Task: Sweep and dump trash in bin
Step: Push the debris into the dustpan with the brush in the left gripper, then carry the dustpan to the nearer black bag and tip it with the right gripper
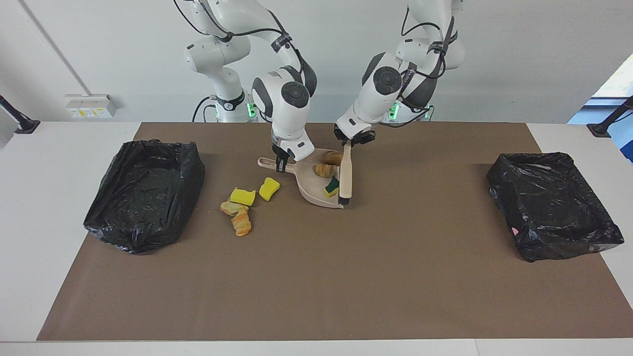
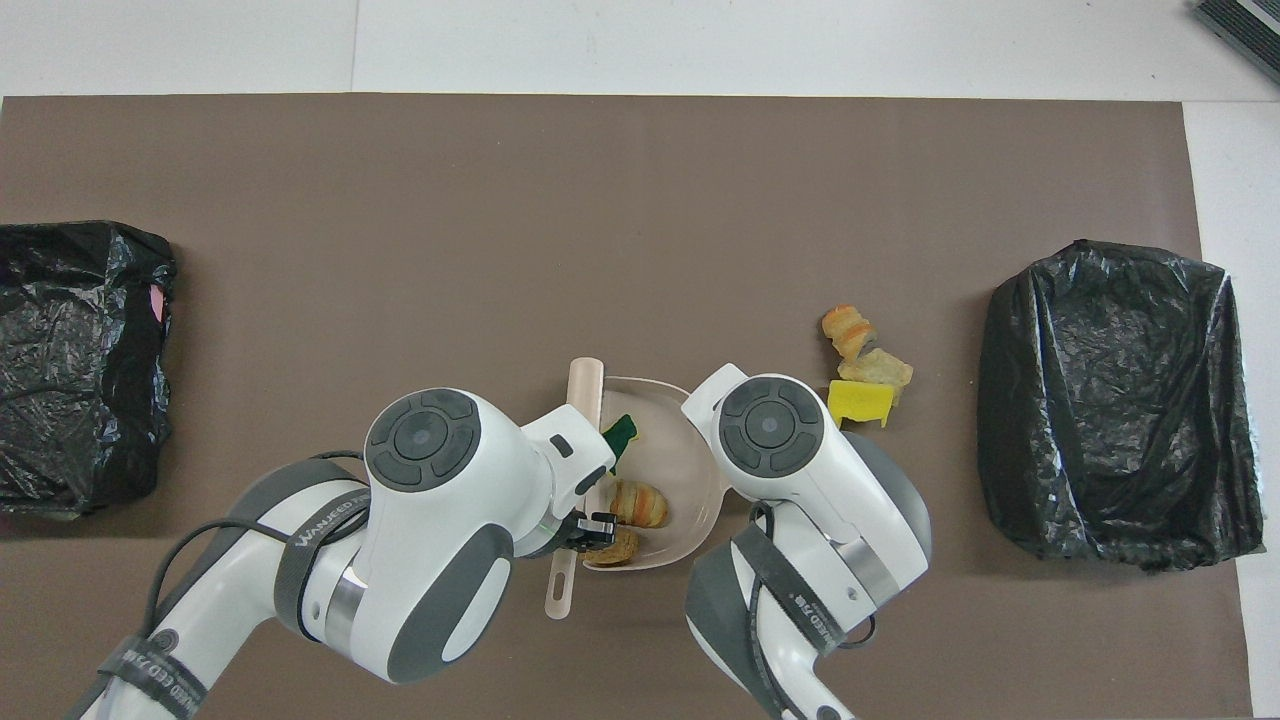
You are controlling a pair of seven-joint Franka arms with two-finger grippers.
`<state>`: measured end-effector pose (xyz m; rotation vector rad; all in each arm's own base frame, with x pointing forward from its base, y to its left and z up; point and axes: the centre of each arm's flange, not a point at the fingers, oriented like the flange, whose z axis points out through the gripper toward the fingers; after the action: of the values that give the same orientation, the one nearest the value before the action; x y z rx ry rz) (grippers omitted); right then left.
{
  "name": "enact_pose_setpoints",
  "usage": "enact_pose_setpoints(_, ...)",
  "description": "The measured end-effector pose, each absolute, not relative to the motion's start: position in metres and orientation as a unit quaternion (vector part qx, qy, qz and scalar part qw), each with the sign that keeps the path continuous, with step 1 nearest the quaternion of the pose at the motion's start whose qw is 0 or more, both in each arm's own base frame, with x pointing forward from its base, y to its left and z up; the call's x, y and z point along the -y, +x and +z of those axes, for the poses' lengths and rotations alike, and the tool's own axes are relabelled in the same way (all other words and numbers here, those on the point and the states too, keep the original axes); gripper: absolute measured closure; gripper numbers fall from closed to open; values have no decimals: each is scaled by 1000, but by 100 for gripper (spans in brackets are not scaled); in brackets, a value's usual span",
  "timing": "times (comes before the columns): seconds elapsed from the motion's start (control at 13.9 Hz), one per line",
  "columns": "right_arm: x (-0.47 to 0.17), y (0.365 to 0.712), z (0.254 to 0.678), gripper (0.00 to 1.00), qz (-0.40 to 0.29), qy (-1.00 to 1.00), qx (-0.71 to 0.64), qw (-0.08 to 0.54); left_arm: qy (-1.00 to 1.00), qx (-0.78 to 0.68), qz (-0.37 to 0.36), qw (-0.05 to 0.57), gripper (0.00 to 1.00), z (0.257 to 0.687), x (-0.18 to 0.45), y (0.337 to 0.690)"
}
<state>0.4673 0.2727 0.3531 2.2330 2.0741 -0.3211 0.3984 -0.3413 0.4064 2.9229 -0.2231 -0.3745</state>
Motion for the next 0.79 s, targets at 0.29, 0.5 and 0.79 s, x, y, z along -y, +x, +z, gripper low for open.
enact_pose_setpoints(0.29,-272,468,353,69,-105,728,-676,38,987,52,-113,101,74,430,347,406)
enact_pose_setpoints(0.5,-271,470,355,69,-103,730,-675,39,988,3,-139,72,74,445,335,397)
enact_pose_setpoints(0.79,-252,482,362,69,-97,744,-660,39,989,-26,-140,28,74,443,321,371)
